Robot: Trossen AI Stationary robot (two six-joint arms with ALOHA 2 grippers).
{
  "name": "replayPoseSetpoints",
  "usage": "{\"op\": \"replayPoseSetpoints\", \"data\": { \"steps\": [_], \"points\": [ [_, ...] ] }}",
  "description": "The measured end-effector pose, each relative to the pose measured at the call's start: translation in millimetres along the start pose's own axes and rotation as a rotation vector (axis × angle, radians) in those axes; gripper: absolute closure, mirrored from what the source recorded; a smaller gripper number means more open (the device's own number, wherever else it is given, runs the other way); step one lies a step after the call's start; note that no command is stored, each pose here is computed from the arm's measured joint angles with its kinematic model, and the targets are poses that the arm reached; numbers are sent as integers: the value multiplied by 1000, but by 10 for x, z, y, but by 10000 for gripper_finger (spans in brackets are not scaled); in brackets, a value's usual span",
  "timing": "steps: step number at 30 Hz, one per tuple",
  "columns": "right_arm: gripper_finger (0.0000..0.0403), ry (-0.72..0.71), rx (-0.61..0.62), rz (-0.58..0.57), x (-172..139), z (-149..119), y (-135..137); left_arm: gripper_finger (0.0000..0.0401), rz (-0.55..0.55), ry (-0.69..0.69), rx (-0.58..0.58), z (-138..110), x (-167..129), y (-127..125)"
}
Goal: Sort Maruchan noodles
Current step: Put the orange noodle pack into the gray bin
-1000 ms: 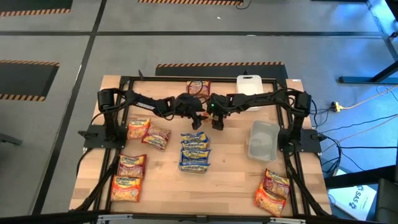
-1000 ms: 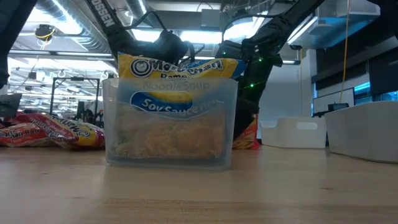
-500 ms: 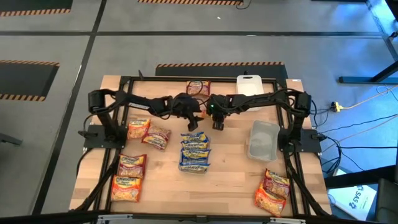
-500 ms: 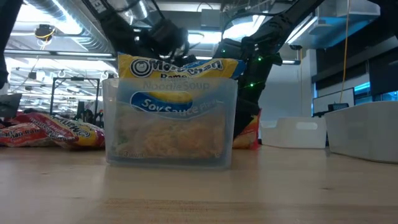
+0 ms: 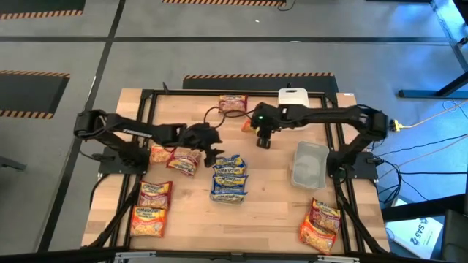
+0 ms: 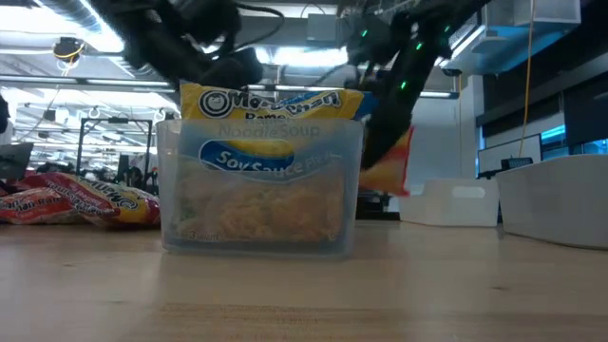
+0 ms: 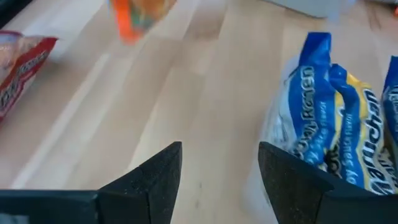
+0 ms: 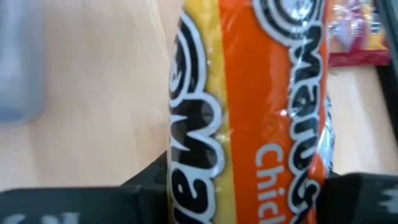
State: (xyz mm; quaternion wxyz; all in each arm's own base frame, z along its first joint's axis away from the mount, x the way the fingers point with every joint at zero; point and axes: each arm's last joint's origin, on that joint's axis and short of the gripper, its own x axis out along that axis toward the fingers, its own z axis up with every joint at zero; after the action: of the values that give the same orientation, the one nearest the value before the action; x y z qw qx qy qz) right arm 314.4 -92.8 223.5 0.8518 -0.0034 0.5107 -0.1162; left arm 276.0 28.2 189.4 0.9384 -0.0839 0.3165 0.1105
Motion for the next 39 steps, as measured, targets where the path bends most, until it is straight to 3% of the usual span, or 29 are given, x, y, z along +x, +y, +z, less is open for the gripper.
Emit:
{"op": "replayPoseSetpoints", "data": {
  "steps": [8,13,25,30,39],
  "points": [
    [251,-2,77,27,-691,-174,105,195,-94,-145,-35,-225,-54,-246],
    [266,58,145,60,-1103,-410,229,195,-125,-113,4,-345,-65,-372],
    [265,110,322,23,-1845,-1006,436,195,-142,-126,34,-350,-81,-436],
    [262,79,352,26,-1889,-1217,503,195,-143,-129,33,-347,-82,-436],
    [261,152,353,-5,-1526,-1594,567,195,-144,-132,32,-345,-82,-436]
  ]
}}
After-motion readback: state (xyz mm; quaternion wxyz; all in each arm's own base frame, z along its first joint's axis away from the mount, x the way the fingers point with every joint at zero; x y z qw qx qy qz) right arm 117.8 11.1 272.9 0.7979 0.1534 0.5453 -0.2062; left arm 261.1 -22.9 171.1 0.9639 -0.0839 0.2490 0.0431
